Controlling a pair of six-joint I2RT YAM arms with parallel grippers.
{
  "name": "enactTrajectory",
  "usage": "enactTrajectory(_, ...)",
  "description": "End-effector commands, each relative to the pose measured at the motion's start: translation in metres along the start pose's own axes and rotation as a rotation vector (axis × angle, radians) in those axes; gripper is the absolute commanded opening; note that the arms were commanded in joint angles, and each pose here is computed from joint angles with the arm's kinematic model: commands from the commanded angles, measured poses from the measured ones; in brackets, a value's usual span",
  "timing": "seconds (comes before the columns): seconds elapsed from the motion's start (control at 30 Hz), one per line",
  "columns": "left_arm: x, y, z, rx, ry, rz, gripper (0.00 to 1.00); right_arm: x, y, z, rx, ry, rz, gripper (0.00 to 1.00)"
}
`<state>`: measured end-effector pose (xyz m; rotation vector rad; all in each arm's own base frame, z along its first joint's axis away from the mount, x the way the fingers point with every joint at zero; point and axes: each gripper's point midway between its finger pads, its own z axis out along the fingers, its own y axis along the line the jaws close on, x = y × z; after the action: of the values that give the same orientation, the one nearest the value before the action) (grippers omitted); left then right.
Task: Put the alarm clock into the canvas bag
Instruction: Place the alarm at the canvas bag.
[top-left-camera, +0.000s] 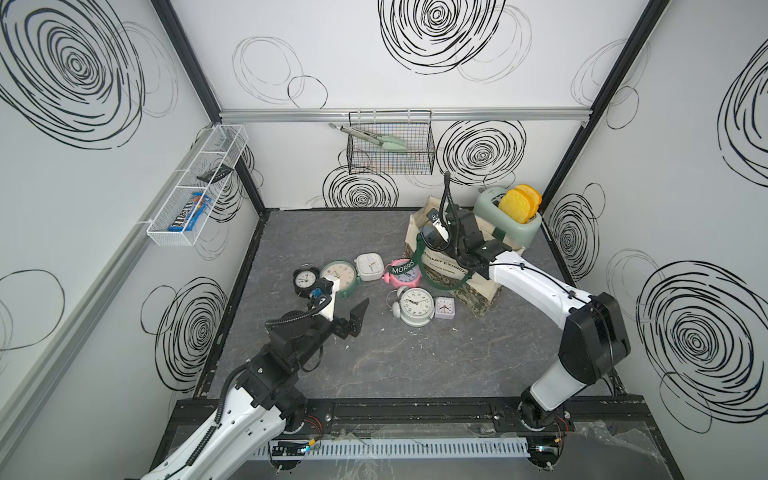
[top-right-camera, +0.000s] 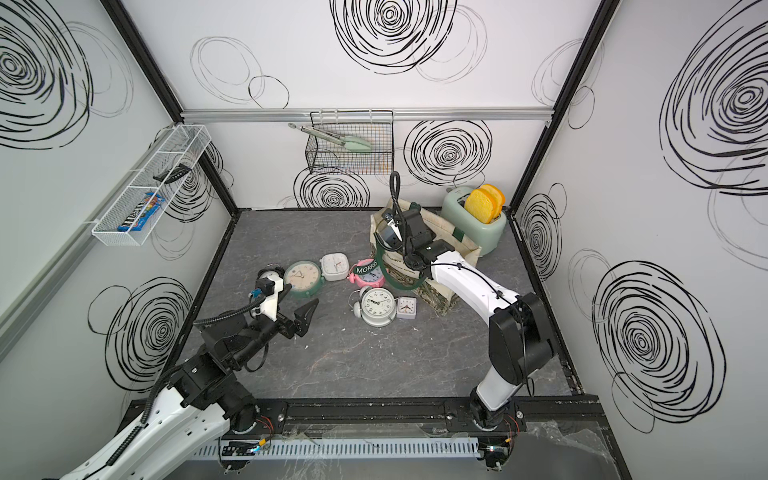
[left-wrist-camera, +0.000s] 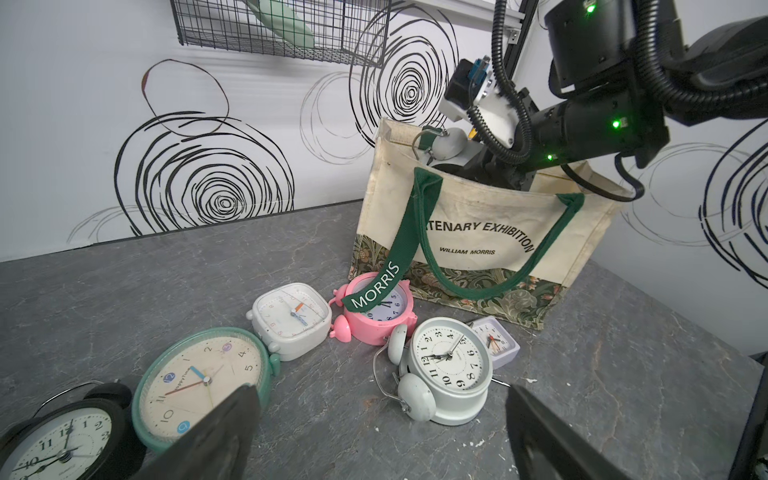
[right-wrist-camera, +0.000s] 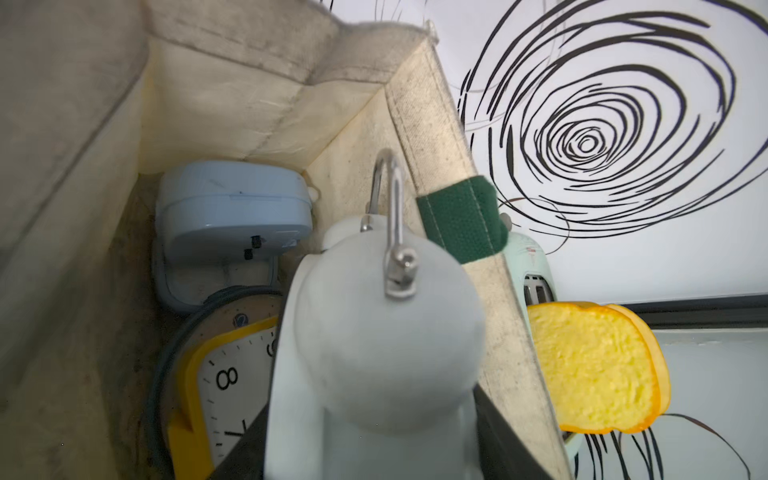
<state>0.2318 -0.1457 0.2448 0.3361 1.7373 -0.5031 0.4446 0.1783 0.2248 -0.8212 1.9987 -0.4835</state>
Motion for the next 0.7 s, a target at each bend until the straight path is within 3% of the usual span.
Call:
enactTrajectory(0.0, -0.010, 0.000, -0.002, -0.013, -0.039, 0.011, 0.96, -0.014, 0.000, -0.014, -0.038, -0.016, 0.058, 0.41)
enactTrajectory(0.17, -0.008, -0.008, -0.002, 0.010, -0.034, 0.019, 0.96, -0.034, -0.005, -0.040, -0.119, -0.090, 0.191, 0.64)
enactTrajectory(0.4, -0.005, -0.002, -0.005, -0.040, -0.021, 0.035, 0.96, -0.048, -0.025, -0.056, -0.203, -0.151, 0.346, 0.82)
enactTrajectory(0.53, -0.001, -0.006, -0.003, -0.030, -0.008, 0.047, 0.96, -0.043, -0.025, -0.050, -0.226, -0.144, 0.372, 0.85)
enactTrajectory(0.67, -0.001, -0.009, 0.000, -0.012, -0.005, 0.038, 0.96, -0.045, -0.033, -0.053, -0.241, -0.197, 0.437, 0.79)
